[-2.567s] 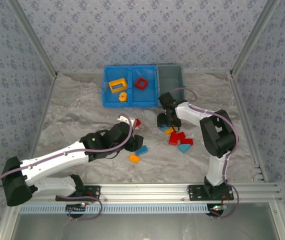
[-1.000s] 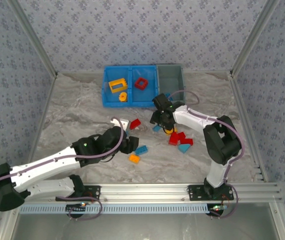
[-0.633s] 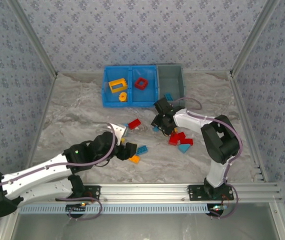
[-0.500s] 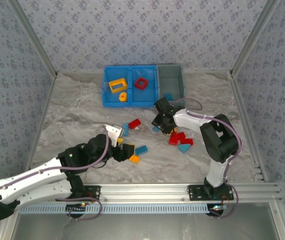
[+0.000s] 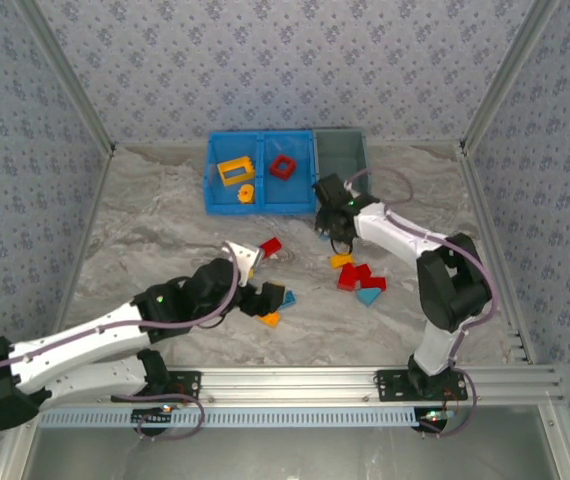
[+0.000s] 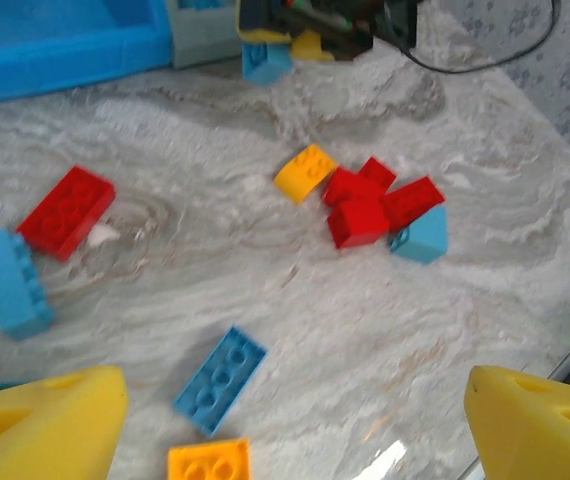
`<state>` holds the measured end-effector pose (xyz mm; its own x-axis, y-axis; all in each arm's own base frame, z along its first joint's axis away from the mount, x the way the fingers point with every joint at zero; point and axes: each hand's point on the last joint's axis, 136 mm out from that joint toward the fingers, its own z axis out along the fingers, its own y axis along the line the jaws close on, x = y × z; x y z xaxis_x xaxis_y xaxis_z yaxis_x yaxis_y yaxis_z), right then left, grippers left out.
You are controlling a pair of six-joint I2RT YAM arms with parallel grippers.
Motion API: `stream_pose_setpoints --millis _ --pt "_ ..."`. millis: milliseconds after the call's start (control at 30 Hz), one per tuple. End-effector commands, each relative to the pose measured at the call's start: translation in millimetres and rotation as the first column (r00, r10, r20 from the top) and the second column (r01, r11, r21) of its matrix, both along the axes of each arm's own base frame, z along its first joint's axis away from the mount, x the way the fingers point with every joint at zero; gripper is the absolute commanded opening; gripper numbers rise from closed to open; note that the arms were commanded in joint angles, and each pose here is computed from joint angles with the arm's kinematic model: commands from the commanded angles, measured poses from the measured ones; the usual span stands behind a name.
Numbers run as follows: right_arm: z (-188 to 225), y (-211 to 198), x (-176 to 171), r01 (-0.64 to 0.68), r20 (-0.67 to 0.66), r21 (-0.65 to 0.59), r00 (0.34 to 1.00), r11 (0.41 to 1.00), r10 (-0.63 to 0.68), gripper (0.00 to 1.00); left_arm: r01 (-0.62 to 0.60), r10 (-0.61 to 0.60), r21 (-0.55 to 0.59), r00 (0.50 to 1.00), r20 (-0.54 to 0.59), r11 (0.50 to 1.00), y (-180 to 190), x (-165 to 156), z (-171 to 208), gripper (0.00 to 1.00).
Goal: Sort the legos into containers by color
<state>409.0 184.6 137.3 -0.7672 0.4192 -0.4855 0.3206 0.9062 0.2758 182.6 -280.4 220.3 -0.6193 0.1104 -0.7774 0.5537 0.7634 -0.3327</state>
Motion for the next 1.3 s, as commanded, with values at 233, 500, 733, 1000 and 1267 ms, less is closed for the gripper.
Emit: stream_pose_setpoints --millis 233,500,733,1000,1267 --pt "2.2 -23.7 83.2 -0.258 -0.015 -0.202 0.965 0.945 0.261 0.25 -0.042 0.046 -0.087 0.998 0.039 0.995 -35.7 40.5 41.2 0.88" --pt "-25.4 -2.3 116.5 -0.409 -0.051 0.0 0.911 0.913 0.408 0.28 -0.036 0.037 -0.063 0.999 0.006 0.997 -34.1 36.6 26.6 0.88" --pt "-52.2 -9.3 118.4 -0.403 -0.086 0.095 0.907 0.91 0.411 0.28 -0.037 0.039 -0.035 0.998 0.046 0.999 -42.0 36.5 29.7 0.87" --pt "-58.0 -9.7 118.9 -0.407 -0.089 0.131 0.903 0.904 0.42 0.29 -0.098 0.044 0.236 0.974 0.224 0.967 -82.5 35.3 35.7 0.86" --pt "-64.6 -8.7 116.3 -0.409 -0.118 0.145 0.897 0.901 0.426 0.37 -0.116 0.023 0.329 0.961 0.276 0.937 -116.0 36.4 27.2 0.86"
